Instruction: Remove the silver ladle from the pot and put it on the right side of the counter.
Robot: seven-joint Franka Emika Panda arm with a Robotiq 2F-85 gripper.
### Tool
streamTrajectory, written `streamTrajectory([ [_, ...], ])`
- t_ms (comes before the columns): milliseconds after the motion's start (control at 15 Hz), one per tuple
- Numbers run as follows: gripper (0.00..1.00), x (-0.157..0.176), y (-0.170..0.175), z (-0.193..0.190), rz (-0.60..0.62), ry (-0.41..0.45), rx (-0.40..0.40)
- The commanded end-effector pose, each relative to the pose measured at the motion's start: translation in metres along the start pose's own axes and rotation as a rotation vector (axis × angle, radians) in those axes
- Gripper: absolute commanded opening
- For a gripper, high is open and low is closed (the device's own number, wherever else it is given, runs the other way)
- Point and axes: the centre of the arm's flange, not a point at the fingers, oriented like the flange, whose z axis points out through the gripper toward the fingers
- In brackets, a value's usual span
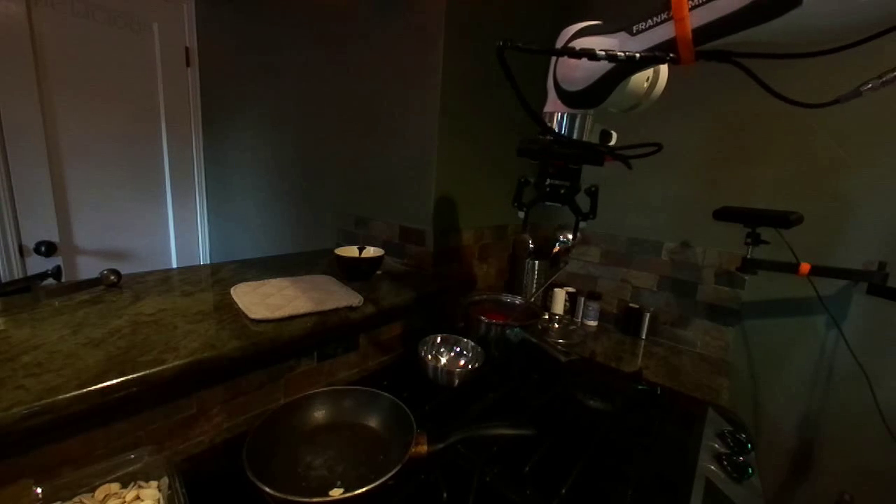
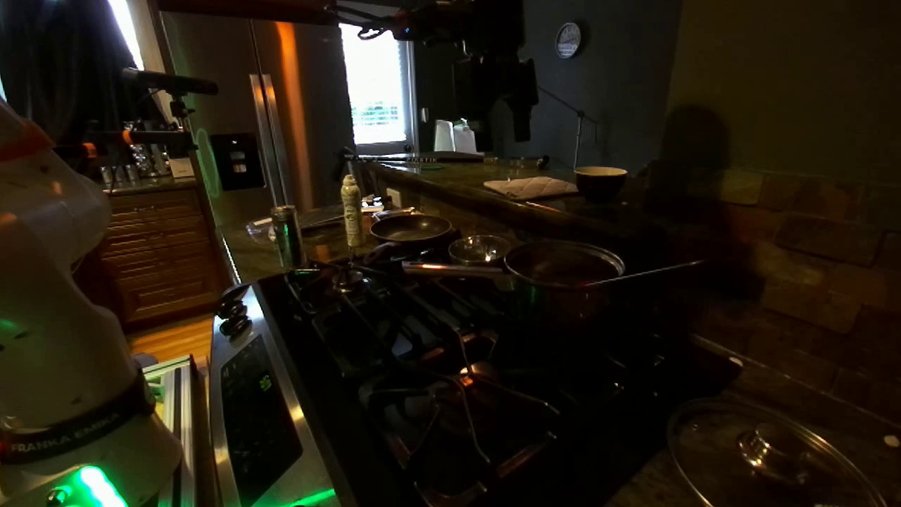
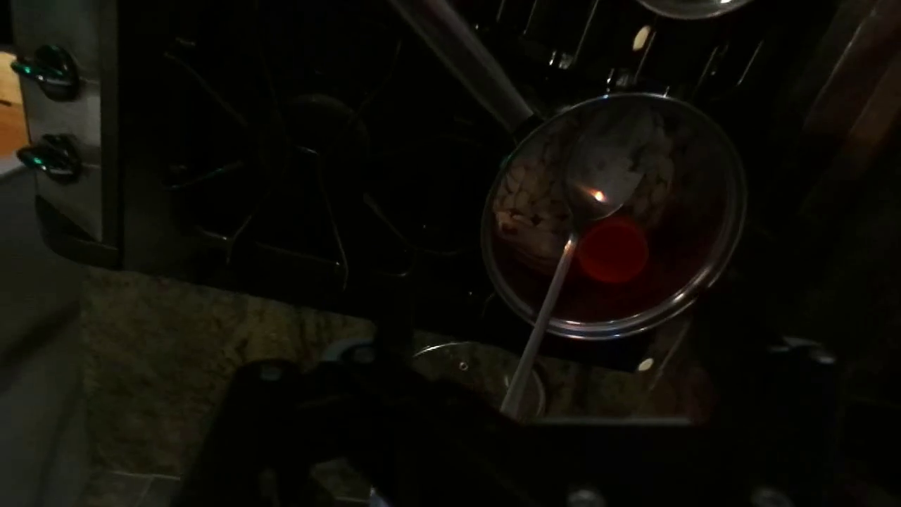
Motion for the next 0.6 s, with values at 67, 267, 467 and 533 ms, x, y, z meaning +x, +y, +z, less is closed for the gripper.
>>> streamTrajectory([
  [67, 1.00, 0.025, -0.024, 0.035, 0.248, -0.024, -0.052],
  [267, 1.00, 0.038, -0.036, 0.060, 0.371, -0.042, -0.078],
  [467, 1.00, 0.047, -0.045, 0.092, 0.432, -0.056, -0.100],
  [533, 1.00, 0.050, -0.047, 0.104, 0.446, -0.052, -0.091],
])
